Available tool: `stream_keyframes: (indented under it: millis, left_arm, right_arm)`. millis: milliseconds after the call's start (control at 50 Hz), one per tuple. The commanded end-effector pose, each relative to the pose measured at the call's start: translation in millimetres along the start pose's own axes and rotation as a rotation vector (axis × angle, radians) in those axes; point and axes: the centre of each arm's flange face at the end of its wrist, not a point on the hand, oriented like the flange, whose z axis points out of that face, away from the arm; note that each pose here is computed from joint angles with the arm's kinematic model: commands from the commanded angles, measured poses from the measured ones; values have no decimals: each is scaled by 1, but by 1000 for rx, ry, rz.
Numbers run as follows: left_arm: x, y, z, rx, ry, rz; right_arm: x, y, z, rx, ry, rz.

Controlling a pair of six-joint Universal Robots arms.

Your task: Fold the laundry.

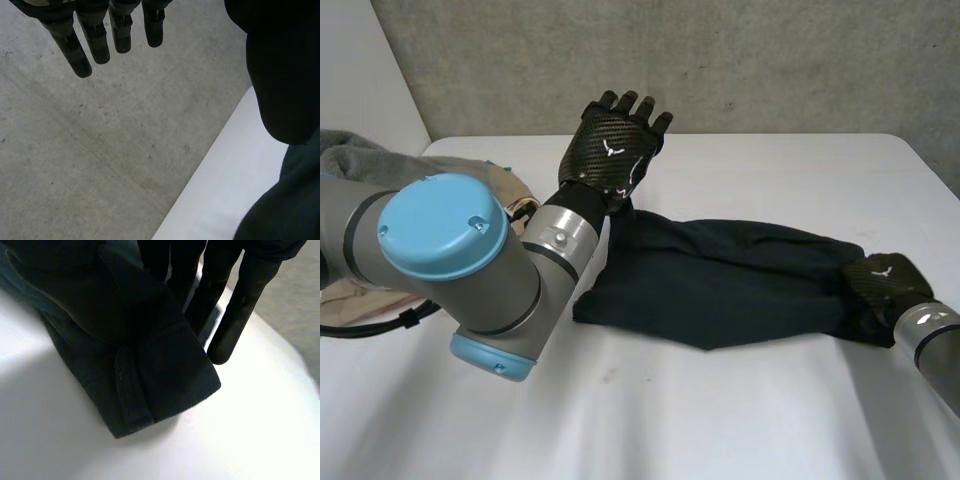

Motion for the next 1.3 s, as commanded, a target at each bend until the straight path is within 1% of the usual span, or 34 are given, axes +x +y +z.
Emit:
stream_keyframes:
  millis: [20,40,100,120,160,180,200,260,280,340,360,400,440,500,580,600,640,660,720,740,780,800,820,840,860,900,920,980,1000,1060,1120,1160,1240,1300]
  left_arm:
    - [-9,-15,-10,16,-11,-15]
    - [-10,-15,-12,15,-12,-15]
    - [-13,-18,-17,12,-14,-14]
    - [-13,-18,-18,12,-15,-14]
    - [-16,-19,-19,10,-21,-13]
    - [-16,-19,-20,10,-21,-13]
    - [-17,-19,-20,9,-24,-13]
    - [-18,-18,-21,6,-28,-12]
    - [-18,-19,-22,6,-28,-12]
    - [-22,-21,-23,9,-36,-13]
    - [-23,-21,-23,10,-38,-14]
    - [-26,-20,-24,8,-45,-27]
    - [-28,-20,-24,6,-51,-39]
    - [-32,-22,-23,12,-62,-66]
    - [-38,-24,-20,28,-79,-94]
    - [-40,-25,-19,31,-83,-101]
    - [-44,-30,-15,53,-93,-121]
    - [-45,-32,-14,61,-96,-129]
    - [-46,-42,-9,91,-95,-170]
    - [-46,-44,-7,99,-91,-184]
    - [-41,-50,-5,102,-70,-238]
    - [-37,-49,-4,89,-56,-259]
    - [-32,-46,-4,72,-39,-280]
    - [-22,-39,-2,22,-7,-320]
    - [-17,-37,-2,1,9,-337]
    - [-7,-30,-2,-59,42,-368]
    - [5,-24,-3,-119,77,-394]
    - [18,-15,-8,-211,117,-418]
    - [23,-10,-11,-266,126,-429]
    - [27,-1,-14,-339,120,-441]
    - [30,13,-18,-408,78,-447]
    - [33,22,-20,-446,55,-449]
    - [46,40,-26,-512,53,-432]
    - [53,54,-31,-572,66,-420]
  right_arm:
    - [32,-25,-21,31,177,-112]
    - [41,-27,-23,25,206,-185]
    - [45,-29,-22,21,221,-305]
    - [45,-34,-20,38,228,-373]
    - [37,-45,-19,93,212,-439]
    - [25,-54,-20,140,185,-471]
    - [-13,-74,-25,269,96,-522]
    - [-74,-96,-39,477,-65,-590]
    - [-113,-103,-54,600,-178,-621]
    - [-156,-99,-69,722,-329,-648]
    - [-175,-87,-69,730,-405,-659]
    - [-189,-77,-71,727,-468,-667]
    - [-195,-69,-70,707,-493,-687]
    - [-192,-75,-69,701,-465,-699]
    - [-161,-107,-73,685,-330,-582]
    - [-141,-127,-81,696,-276,-465]
    - [-120,-142,-88,702,-243,-312]
    - [-104,-151,-91,697,-244,-149]
    - [-86,-156,-91,657,-282,82]
    - [-73,-155,-88,608,-290,199]
    - [-57,-153,-82,556,-271,271]
    - [-49,-152,-80,533,-253,288]
    - [-36,-146,-73,471,-225,304]
    - [-31,-143,-69,440,-216,309]
    - [-27,-139,-65,406,-210,314]
    - [-28,-129,-51,315,-225,316]
    - [-30,-127,-45,291,-232,310]
    - [-32,-123,-25,220,-241,286]
    - [-33,-122,-22,204,-248,281]
    - [-39,-121,-15,149,-291,262]
    - [-45,-123,-10,124,-339,255]
    - [-53,-115,2,83,-377,258]
    - [-62,-99,18,15,-403,254]
    - [-71,-90,23,-3,-417,206]
